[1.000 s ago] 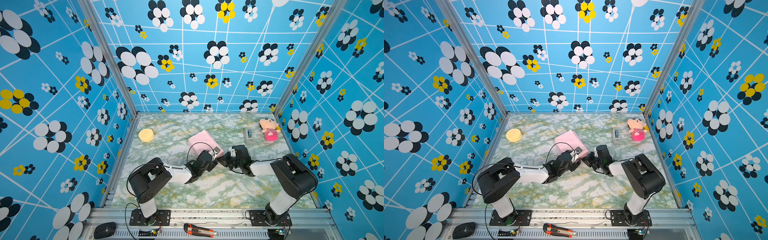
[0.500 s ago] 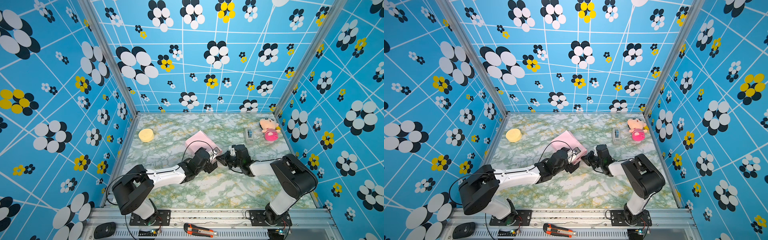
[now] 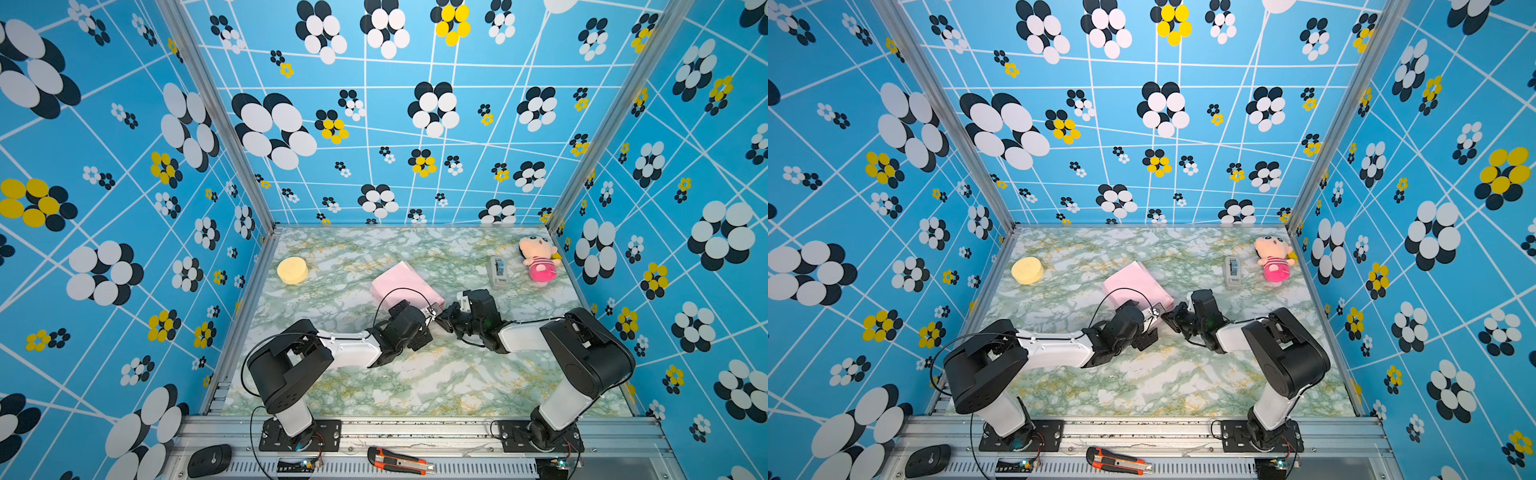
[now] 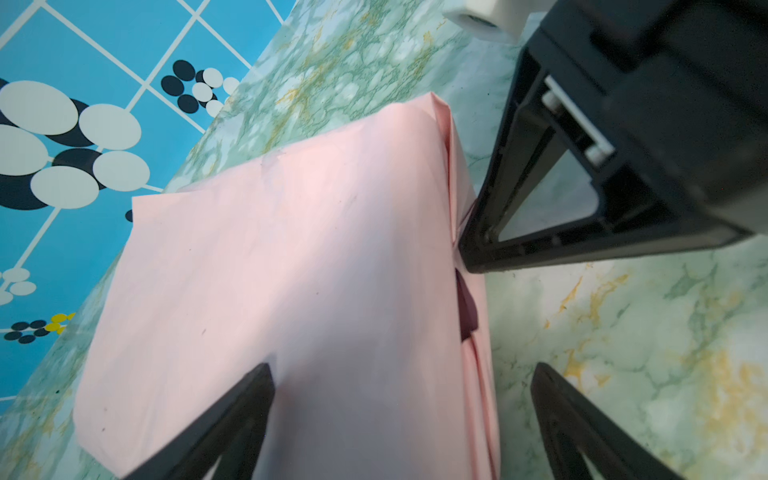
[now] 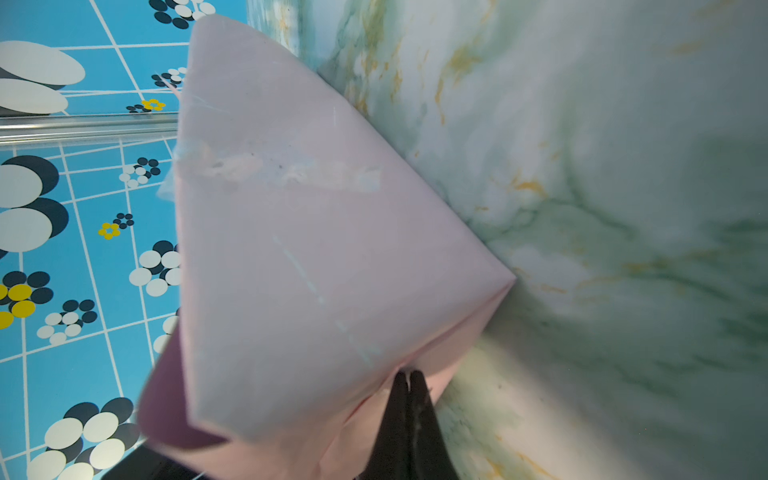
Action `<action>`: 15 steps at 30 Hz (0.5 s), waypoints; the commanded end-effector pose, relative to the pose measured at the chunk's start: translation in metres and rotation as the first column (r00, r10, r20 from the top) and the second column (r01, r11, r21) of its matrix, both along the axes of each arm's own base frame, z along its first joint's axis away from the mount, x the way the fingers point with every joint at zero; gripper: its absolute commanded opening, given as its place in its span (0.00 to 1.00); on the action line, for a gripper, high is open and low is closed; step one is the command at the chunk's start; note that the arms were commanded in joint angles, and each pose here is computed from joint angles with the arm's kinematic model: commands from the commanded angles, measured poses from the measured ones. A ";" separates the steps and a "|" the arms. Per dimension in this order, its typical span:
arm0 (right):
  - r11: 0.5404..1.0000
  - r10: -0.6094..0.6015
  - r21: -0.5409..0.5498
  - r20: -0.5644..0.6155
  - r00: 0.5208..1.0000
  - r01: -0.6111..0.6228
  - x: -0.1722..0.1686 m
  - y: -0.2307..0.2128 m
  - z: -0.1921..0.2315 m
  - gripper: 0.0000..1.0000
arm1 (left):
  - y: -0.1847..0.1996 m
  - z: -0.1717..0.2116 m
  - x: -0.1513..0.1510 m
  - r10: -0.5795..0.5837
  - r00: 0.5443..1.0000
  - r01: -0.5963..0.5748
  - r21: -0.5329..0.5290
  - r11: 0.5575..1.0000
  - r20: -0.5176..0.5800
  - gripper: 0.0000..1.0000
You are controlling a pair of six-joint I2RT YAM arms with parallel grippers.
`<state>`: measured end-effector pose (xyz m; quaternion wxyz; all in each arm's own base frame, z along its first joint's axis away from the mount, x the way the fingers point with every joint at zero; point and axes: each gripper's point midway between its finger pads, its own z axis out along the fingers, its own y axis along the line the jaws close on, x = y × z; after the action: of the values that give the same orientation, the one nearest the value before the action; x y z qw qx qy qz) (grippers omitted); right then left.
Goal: Wrap the gift box in paper
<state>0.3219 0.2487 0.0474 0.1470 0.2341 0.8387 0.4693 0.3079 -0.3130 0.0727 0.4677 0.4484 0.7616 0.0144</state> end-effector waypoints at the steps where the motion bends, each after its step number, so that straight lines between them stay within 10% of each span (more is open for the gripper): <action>1: 1.000 -0.004 0.007 0.011 1.000 0.004 0.001 0.003 0.000 0.01 | 0.008 -0.022 -0.001 0.021 1.000 -0.020 0.055 0.998 -0.012 0.93; 15: 1.000 -0.011 0.019 0.039 0.999 0.011 0.000 0.001 0.007 0.02 | 0.029 -0.053 -0.011 0.083 0.994 -0.078 0.065 0.995 -0.072 0.78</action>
<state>0.3232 0.2487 0.0498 0.1518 0.2361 0.8340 0.4751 0.3175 -0.3107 0.0724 0.5008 0.4153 0.7591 0.0243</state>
